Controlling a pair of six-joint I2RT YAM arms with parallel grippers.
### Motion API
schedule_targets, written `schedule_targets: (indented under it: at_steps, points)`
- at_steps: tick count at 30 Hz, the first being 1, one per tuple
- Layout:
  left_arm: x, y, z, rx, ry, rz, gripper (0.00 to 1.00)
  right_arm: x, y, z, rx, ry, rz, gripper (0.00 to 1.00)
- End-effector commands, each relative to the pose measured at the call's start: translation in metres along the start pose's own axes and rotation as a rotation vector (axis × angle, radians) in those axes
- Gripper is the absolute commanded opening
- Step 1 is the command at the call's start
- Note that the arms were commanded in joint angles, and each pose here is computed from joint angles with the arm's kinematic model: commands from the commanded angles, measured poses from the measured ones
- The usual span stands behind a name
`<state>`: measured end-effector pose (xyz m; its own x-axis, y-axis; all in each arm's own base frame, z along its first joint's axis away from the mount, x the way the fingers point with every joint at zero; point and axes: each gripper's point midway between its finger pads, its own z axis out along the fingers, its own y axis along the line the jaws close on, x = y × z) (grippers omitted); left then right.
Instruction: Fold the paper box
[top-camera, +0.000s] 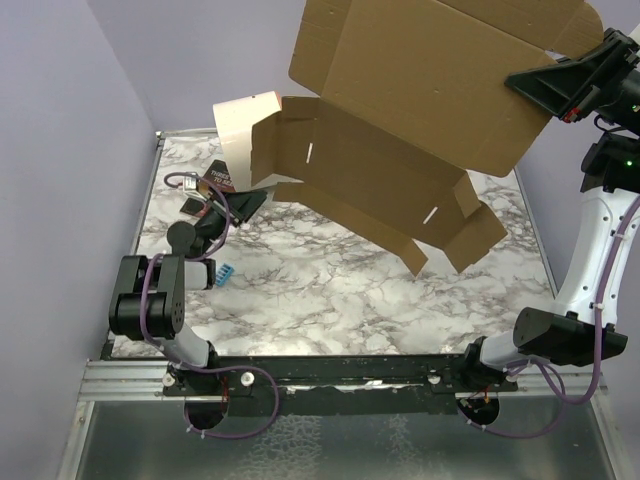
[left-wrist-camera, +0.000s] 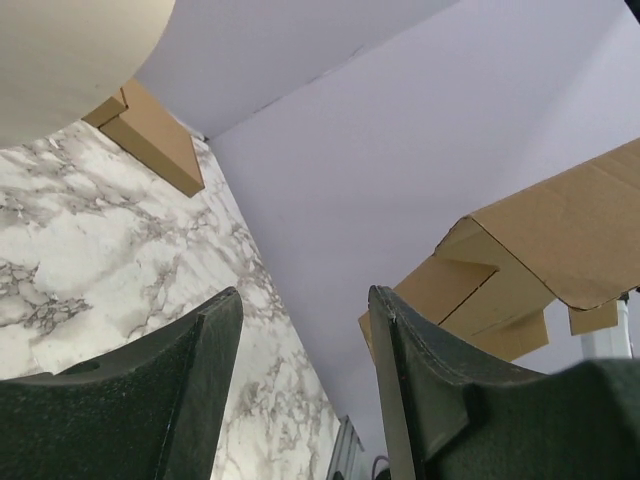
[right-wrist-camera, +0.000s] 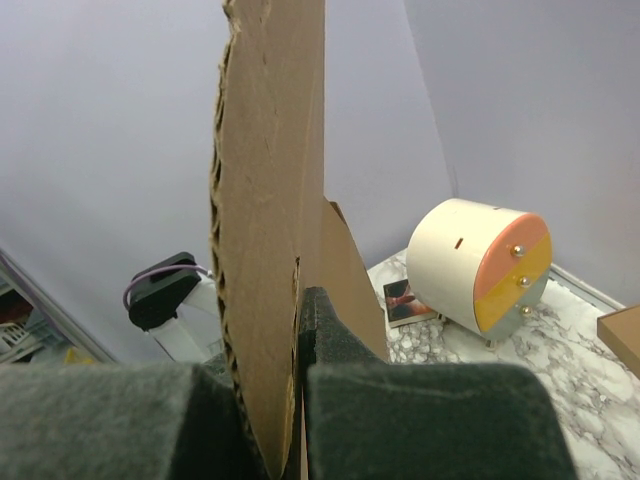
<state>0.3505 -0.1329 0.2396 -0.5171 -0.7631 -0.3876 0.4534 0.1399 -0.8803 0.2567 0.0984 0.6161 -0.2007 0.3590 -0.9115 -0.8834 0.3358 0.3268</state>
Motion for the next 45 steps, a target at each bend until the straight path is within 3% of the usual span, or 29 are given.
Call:
schedule_targets:
  at_steps: [1,9,36,45]
  points:
    - [-0.007,-0.04,0.018,0.203,-0.036,0.132,0.55,-0.011,0.012,0.001,-0.003,-0.057,-0.025,0.01]
    - [0.019,-0.052,0.043,0.271,0.044,0.134,0.56,-0.01,0.01,0.0,0.0,-0.056,-0.021,0.01]
    - [0.062,-0.07,0.052,0.401,0.27,0.274,0.65,-0.009,0.009,0.0,-0.002,-0.057,-0.015,0.01]
    - [0.067,-0.076,0.062,0.428,0.276,0.261,0.63,-0.009,0.013,0.0,-0.005,-0.057,-0.014,0.01]
